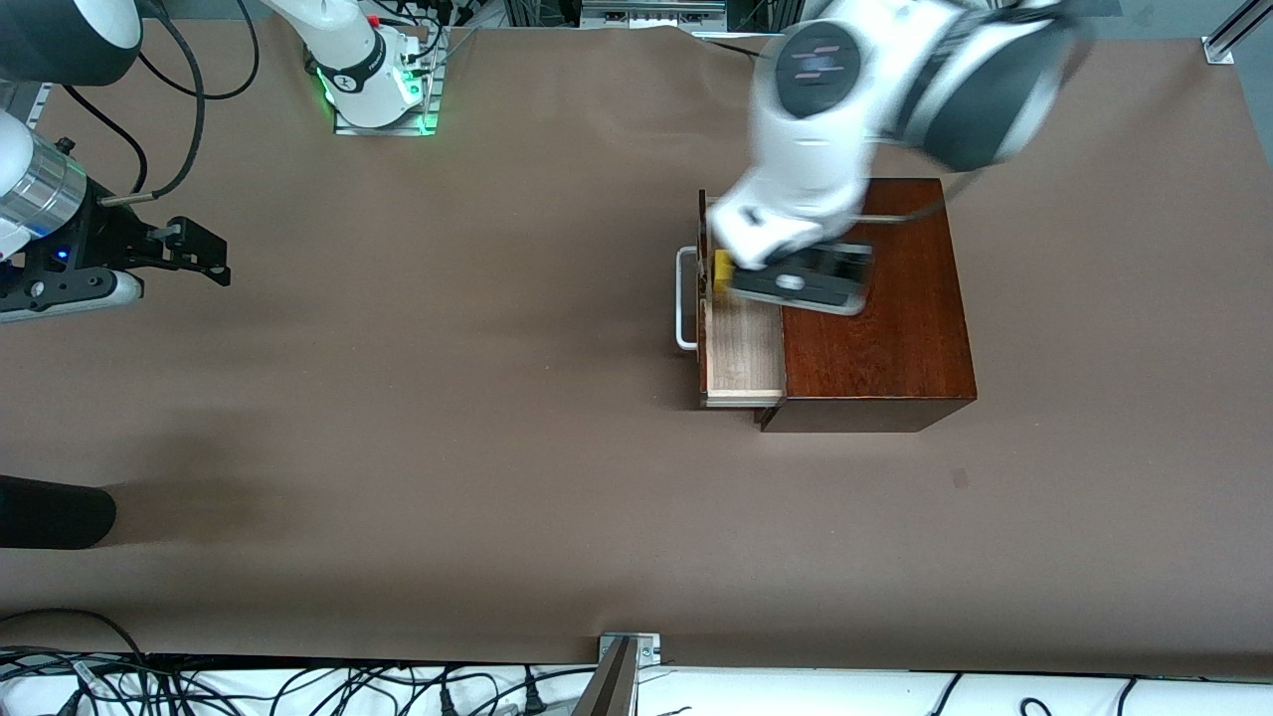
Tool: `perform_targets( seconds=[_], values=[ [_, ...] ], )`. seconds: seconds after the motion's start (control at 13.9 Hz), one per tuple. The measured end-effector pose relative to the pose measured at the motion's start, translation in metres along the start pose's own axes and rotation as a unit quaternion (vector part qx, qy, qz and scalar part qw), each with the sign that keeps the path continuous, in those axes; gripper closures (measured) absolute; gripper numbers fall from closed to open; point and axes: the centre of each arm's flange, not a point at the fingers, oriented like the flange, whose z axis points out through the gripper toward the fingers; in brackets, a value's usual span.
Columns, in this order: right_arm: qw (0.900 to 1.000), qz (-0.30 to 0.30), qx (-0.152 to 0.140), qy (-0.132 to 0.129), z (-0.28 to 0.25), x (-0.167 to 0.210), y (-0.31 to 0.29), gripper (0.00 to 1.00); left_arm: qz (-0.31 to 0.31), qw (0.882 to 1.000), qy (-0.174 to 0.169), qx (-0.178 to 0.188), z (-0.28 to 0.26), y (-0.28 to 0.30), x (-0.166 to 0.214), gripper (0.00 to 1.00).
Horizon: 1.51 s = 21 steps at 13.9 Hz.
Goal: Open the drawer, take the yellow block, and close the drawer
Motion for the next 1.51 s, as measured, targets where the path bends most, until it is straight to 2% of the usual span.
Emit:
perform_targets(
  seconds=[0.14, 0.36, 0.58, 0.72, 0.86, 0.94, 1.01, 1.15, 1.3, 1.51],
  values=[
    [1.000, -0.002, 0.000, 0.004, 0.000, 0.002, -0.003, 0.00, -0.005, 1.000, 0.000, -0.019, -0.017, -0.065, 0.000, 0.00],
    [0.999, -0.027, 0.023, 0.007, 0.000, 0.004, -0.033, 0.00, 0.016, 0.996, -0.008, -0.084, -0.022, -0.157, -0.008, 0.00],
    [0.994, -0.107, 0.029, 0.005, 0.000, 0.001, -0.125, 0.00, -0.022, 0.996, -0.004, -0.088, -0.010, -0.222, -0.032, 0.00],
    [0.986, -0.165, 0.020, 0.005, -0.001, -0.011, -0.191, 0.00, -0.044, 0.995, 0.022, -0.082, -0.008, -0.241, -0.049, 0.00],
    [0.978, -0.208, 0.021, -0.008, 0.012, -0.019, -0.237, 0.00, -0.069, 0.994, 0.034, -0.079, -0.006, -0.248, -0.065, 0.00],
    [0.971, -0.239, 0.022, -0.017, 0.025, -0.021, -0.258, 0.00, -0.084, 0.993, 0.031, -0.079, -0.004, -0.250, -0.072, 0.00],
    [0.959, -0.282, 0.027, -0.021, 0.039, -0.022, -0.282, 0.00, -0.094, 0.992, 0.026, -0.079, -0.001, -0.252, -0.076, 0.00],
    [0.936, -0.349, 0.039, -0.007, 0.063, -0.028, -0.340, 0.00, -0.103, 0.991, 0.020, -0.079, 0.004, -0.257, -0.078, 0.00],
    [0.916, -0.397, 0.050, 0.012, 0.088, -0.039, -0.405, 0.00, -0.106, 0.991, 0.015, -0.080, 0.007, -0.259, -0.078, 0.00],
    [0.887, -0.456, 0.062, 0.027, 0.120, -0.058, -0.498, 0.00, -0.102, 0.992, 0.002, -0.080, 0.008, -0.255, -0.081, 0.00]
  ],
)
